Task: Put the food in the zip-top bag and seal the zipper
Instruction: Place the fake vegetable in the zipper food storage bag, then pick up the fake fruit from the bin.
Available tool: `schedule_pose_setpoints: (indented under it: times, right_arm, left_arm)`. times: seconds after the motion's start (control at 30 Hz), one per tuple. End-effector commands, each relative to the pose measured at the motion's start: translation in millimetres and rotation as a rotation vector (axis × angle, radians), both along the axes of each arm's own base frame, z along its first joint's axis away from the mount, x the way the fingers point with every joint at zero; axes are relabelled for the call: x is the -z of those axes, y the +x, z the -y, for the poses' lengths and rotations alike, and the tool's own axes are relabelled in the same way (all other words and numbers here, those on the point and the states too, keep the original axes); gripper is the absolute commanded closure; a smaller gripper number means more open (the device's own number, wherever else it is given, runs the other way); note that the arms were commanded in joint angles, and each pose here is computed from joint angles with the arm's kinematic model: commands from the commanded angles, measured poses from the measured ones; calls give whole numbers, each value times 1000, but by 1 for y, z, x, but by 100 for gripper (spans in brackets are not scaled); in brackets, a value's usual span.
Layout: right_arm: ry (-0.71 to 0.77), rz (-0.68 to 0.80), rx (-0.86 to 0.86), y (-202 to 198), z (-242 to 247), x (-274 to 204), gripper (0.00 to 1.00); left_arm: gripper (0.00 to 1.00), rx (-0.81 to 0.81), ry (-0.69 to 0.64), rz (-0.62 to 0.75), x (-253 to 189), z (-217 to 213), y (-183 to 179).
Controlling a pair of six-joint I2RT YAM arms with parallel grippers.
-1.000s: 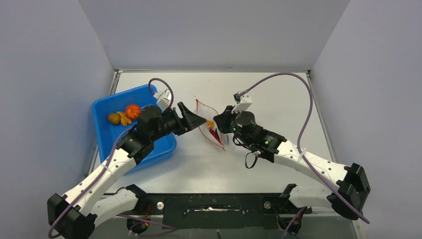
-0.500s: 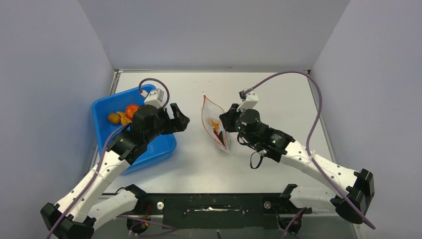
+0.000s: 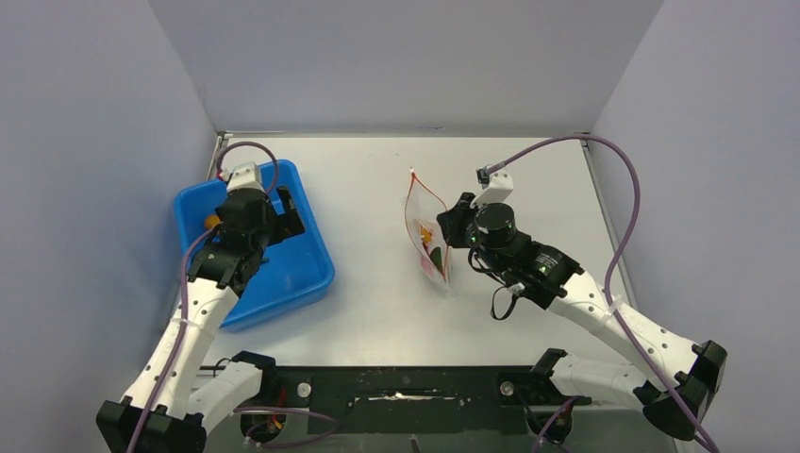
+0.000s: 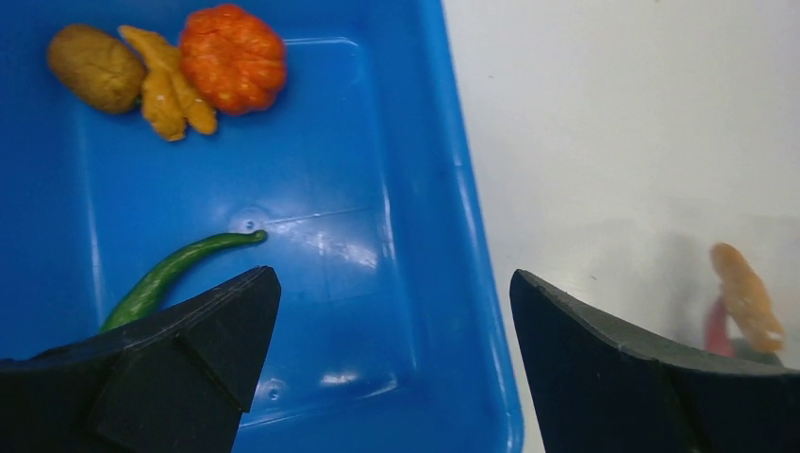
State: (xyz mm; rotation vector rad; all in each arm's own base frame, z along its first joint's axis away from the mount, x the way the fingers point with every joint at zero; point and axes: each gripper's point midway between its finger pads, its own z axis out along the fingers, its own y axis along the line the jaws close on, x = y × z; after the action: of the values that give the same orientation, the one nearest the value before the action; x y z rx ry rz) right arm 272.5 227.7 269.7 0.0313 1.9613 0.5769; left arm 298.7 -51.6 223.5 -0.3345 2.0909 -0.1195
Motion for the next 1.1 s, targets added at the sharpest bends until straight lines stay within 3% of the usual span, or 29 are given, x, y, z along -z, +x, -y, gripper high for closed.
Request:
schedule_pose_setpoints:
  times: [0.0, 0.33, 0.47, 0.83, 1.07]
  right_arm:
    - [53, 72, 6, 1, 3, -28, 100]
    - [59, 90, -42, 3, -7, -13, 100]
    - [56, 89, -59, 3, -11, -10, 100]
    - [59, 106, -68, 3, -8, -11, 100]
    - [62, 115, -61, 4, -7, -14, 100]
  left_arm:
    - [7, -145, 34, 26, -1, -42, 7]
    - [21, -293, 20, 1, 40, -95, 21]
    - [19, -278, 35, 0, 46, -107, 35]
    - [10, -200, -112, -47, 64, -119, 98]
    - [8, -213, -121, -87, 86, -138, 115]
